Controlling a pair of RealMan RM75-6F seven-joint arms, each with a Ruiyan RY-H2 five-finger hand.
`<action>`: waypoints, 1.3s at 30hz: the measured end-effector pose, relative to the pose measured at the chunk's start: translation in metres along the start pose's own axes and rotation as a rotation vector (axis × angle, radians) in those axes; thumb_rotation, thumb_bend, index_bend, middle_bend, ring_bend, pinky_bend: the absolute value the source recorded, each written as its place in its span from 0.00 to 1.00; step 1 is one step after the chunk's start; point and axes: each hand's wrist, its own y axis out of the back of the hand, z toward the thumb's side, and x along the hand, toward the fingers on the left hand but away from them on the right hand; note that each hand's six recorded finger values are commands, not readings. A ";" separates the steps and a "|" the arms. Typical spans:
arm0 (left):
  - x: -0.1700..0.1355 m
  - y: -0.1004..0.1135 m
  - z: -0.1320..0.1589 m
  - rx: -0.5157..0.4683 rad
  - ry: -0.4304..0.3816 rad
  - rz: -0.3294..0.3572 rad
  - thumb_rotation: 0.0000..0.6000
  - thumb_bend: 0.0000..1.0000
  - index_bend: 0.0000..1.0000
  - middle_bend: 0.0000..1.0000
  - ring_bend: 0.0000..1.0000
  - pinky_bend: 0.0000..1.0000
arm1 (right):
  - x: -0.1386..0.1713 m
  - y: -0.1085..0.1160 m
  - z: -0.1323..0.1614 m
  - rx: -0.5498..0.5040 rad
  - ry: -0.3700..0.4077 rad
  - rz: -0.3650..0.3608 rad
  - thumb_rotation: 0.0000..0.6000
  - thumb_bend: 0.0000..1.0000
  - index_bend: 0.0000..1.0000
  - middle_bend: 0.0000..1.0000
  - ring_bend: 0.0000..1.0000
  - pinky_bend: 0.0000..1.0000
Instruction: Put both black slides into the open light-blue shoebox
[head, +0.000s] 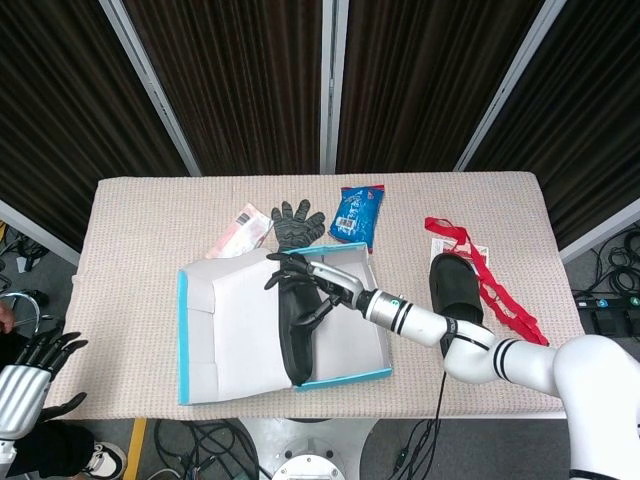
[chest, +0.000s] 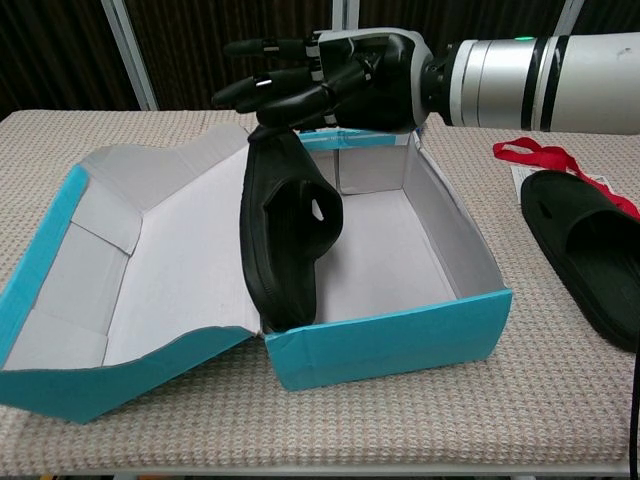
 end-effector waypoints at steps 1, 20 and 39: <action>0.000 0.000 0.000 0.000 0.000 0.000 1.00 0.14 0.22 0.17 0.09 0.15 | -0.001 -0.001 -0.004 0.002 -0.011 0.002 1.00 0.03 0.03 0.25 0.09 0.21; 0.000 0.000 0.000 0.000 0.000 0.000 1.00 0.14 0.22 0.17 0.09 0.15 | -0.004 -0.008 -0.031 0.034 -0.084 0.034 1.00 0.03 0.00 0.22 0.09 0.23; 0.000 0.000 0.000 0.000 0.000 0.000 1.00 0.14 0.22 0.17 0.09 0.15 | 0.027 0.024 0.006 0.149 0.018 -0.035 1.00 0.03 0.00 0.23 0.09 0.25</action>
